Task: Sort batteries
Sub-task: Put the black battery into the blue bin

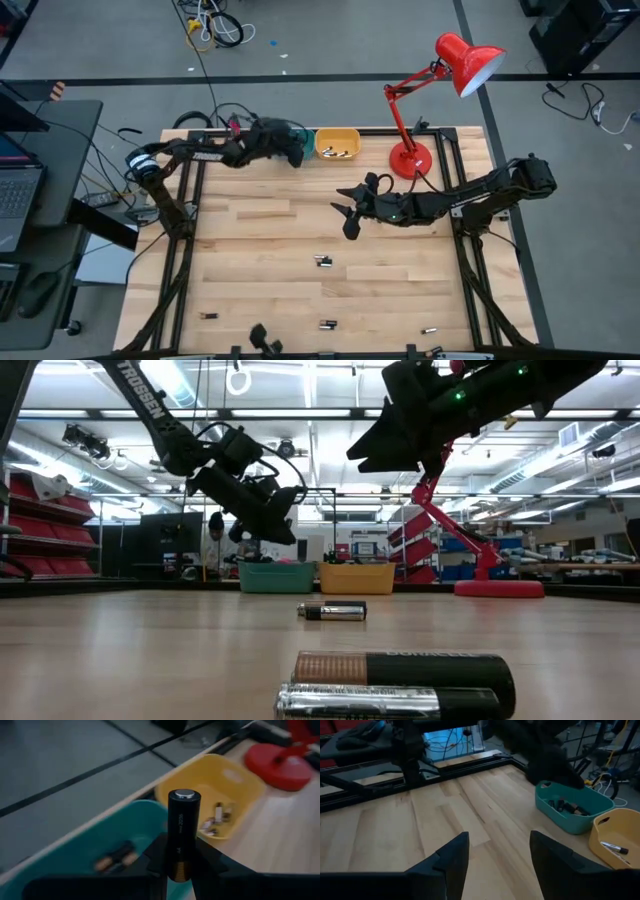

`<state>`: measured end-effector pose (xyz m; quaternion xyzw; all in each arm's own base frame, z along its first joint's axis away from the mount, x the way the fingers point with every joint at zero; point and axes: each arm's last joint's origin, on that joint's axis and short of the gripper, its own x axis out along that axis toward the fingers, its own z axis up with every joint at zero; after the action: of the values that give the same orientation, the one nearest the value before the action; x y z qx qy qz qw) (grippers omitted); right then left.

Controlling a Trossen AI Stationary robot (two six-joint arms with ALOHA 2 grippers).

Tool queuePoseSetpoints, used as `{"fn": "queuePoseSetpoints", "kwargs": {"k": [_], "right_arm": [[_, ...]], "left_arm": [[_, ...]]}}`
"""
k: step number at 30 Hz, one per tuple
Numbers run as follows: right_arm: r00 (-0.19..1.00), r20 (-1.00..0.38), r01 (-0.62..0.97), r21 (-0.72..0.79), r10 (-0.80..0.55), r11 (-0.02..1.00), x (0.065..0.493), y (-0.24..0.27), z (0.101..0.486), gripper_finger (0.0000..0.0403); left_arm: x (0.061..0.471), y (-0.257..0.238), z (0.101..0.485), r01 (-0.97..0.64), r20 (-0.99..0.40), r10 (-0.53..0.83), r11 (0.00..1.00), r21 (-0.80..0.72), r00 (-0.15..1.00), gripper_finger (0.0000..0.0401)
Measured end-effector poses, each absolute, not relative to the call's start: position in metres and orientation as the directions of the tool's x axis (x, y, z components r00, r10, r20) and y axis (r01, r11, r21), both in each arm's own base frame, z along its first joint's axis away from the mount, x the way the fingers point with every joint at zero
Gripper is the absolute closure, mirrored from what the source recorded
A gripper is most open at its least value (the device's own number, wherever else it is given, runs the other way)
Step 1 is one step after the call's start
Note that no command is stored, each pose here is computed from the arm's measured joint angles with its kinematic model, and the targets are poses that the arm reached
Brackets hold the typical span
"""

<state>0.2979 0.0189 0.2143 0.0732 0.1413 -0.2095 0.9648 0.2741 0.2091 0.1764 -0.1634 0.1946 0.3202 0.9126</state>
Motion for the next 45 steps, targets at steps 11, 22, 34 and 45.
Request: {"fn": "queuePoseSetpoints", "kwargs": {"k": [11,22,34,45], "right_arm": [[0.874,-0.304,0.422,0.089,-0.378,0.902,0.298,0.021,0.214,0.021],[0.876,-0.305,0.418,0.091,-0.374,0.904,0.298,0.022,0.214,0.0208],[0.839,-0.542,0.06,0.17,0.042,0.984,0.314,0.046,0.151,0.0227],[0.802,-0.594,-0.035,0.059,0.064,0.998,0.317,0.089,0.099,0.0231]], "left_arm": [[0.264,0.226,0.181,-0.701,-0.611,0.507,0.704,-0.114,0.609,0.033],[0.263,0.225,0.179,-0.714,-0.633,0.508,0.693,-0.102,0.584,0.0182],[0.295,0.156,0.17,-0.283,-0.735,0.143,0.957,-0.069,0.663,0.0188],[0.327,0.032,0.165,0.013,-0.789,0.001,1.0,0.011,0.614,0.0208]]}}
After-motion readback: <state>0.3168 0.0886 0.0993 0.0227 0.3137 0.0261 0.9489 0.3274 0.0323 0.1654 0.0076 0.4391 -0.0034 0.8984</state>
